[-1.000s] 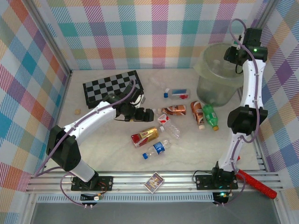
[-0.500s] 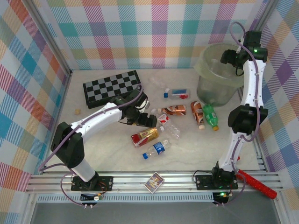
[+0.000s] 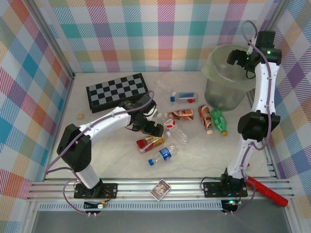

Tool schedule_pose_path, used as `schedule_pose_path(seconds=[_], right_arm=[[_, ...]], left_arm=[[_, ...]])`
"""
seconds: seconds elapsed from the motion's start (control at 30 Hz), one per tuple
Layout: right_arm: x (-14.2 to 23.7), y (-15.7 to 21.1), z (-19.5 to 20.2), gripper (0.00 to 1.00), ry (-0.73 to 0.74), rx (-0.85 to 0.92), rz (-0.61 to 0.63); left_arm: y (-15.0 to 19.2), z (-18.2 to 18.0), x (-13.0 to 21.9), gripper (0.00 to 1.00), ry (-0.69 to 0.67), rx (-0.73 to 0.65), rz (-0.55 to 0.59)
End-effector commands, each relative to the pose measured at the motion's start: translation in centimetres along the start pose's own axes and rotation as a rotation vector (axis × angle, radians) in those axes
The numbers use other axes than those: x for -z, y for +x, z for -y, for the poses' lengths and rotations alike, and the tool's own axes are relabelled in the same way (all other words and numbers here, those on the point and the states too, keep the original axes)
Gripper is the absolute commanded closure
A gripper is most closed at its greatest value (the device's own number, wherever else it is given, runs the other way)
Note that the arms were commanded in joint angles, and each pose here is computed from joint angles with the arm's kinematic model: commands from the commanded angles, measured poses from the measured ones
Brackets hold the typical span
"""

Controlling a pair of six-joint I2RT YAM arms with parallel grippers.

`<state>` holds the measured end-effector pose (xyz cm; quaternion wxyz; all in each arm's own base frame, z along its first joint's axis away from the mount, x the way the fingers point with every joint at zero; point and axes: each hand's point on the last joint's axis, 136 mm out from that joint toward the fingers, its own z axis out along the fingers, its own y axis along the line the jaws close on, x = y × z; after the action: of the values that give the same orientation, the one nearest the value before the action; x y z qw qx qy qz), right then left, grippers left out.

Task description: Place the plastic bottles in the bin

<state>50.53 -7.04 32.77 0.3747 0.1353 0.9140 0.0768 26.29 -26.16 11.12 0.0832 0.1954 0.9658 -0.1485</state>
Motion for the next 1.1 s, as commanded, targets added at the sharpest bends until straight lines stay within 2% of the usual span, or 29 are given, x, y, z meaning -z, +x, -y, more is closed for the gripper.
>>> schedule_pose_path(seconds=[0.0,0.33,0.5,0.83,0.97,1.07], right_arm=[[3.9,0.9,-1.4,0.01,-0.065,-0.055,-0.003],[5.1,7.4,-4.0,0.01,-0.101,-0.068,-0.135],[5.2,10.5,-5.5,0.01,-0.171,-0.099,-0.165],[4.7,16.0,-6.8,0.01,-0.255,-0.179,-0.239],[5.0,16.8,-7.4,0.01,-0.298,-0.194,-0.206],[5.8,16.3,-7.5,0.01,-0.309,-0.166,-0.164]], left_arm=[[2.0,-0.6,-1.1,0.01,-0.041,-0.076,-0.077],[3.9,-0.7,-2.5,0.0,-0.059,-0.23,-0.137],[4.8,-1.2,-3.4,0.0,-0.08,-0.292,-0.168],[6.1,-2.9,-5.1,0.0,-0.14,-0.326,-0.243],[6.3,-2.8,-5.5,0.0,-0.131,-0.308,-0.246],[6.1,-2.7,-5.6,0.05,-0.125,-0.306,-0.231]])
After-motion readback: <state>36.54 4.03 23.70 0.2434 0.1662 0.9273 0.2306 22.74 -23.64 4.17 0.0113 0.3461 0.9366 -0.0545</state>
